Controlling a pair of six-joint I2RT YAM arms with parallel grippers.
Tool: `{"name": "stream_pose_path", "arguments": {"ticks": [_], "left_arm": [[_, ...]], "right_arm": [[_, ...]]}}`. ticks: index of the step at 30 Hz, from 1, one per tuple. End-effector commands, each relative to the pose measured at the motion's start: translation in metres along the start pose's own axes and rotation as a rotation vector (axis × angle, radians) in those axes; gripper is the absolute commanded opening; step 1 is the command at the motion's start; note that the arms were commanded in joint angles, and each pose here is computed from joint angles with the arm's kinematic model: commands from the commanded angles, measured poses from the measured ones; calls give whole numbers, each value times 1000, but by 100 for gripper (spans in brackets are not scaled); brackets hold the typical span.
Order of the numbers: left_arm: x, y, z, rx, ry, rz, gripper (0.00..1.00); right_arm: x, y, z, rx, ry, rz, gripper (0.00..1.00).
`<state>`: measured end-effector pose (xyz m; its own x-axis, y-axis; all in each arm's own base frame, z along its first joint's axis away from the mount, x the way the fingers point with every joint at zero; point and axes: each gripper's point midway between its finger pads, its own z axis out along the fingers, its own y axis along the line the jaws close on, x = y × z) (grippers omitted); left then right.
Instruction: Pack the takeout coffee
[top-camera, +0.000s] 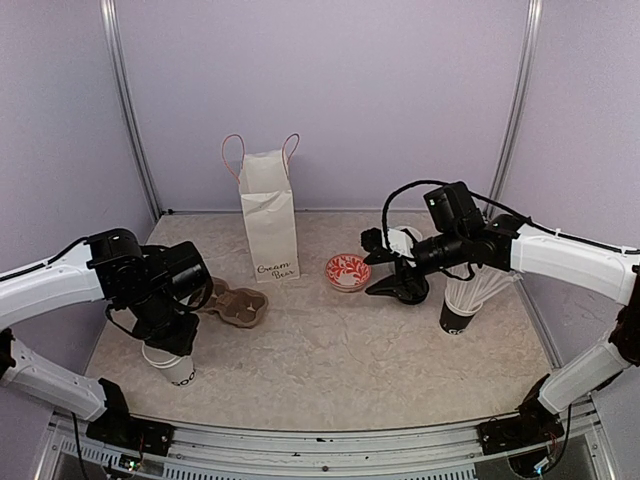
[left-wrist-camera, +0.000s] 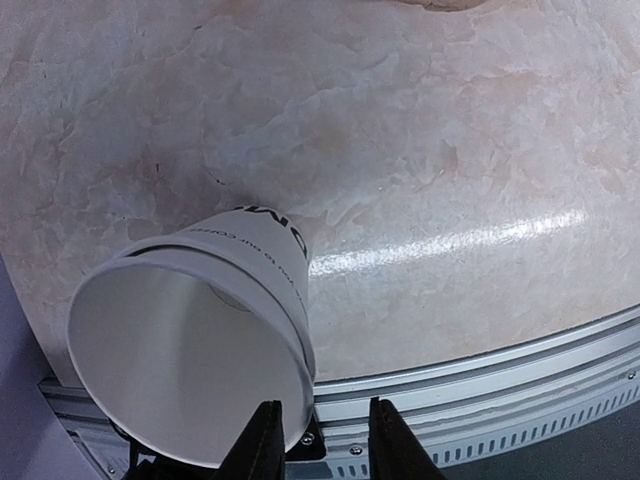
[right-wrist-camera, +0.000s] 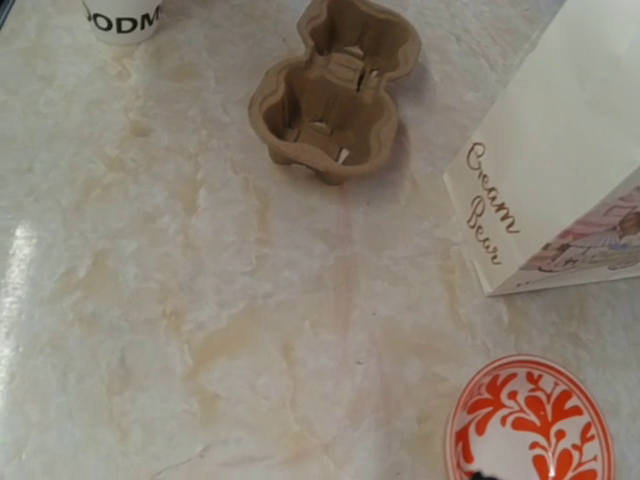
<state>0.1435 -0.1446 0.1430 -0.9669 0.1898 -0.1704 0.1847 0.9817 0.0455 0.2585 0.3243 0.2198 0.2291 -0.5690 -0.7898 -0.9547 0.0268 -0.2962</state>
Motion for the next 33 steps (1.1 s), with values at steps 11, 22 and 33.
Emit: {"name": "stream_pose_path", "arguments": {"ticks": [11,22,33], "left_arm": [[-4,7,12,-18,25,-23,6],[-5,6,19,-35,43,-9,8],[-11,2,12,-27,36,-2,2]], "right_arm": [[3,13,4,-38,-5,-4,62],[8,15,9,-47,7,4,61],[11,17,12,-49,22,2,61]]}}
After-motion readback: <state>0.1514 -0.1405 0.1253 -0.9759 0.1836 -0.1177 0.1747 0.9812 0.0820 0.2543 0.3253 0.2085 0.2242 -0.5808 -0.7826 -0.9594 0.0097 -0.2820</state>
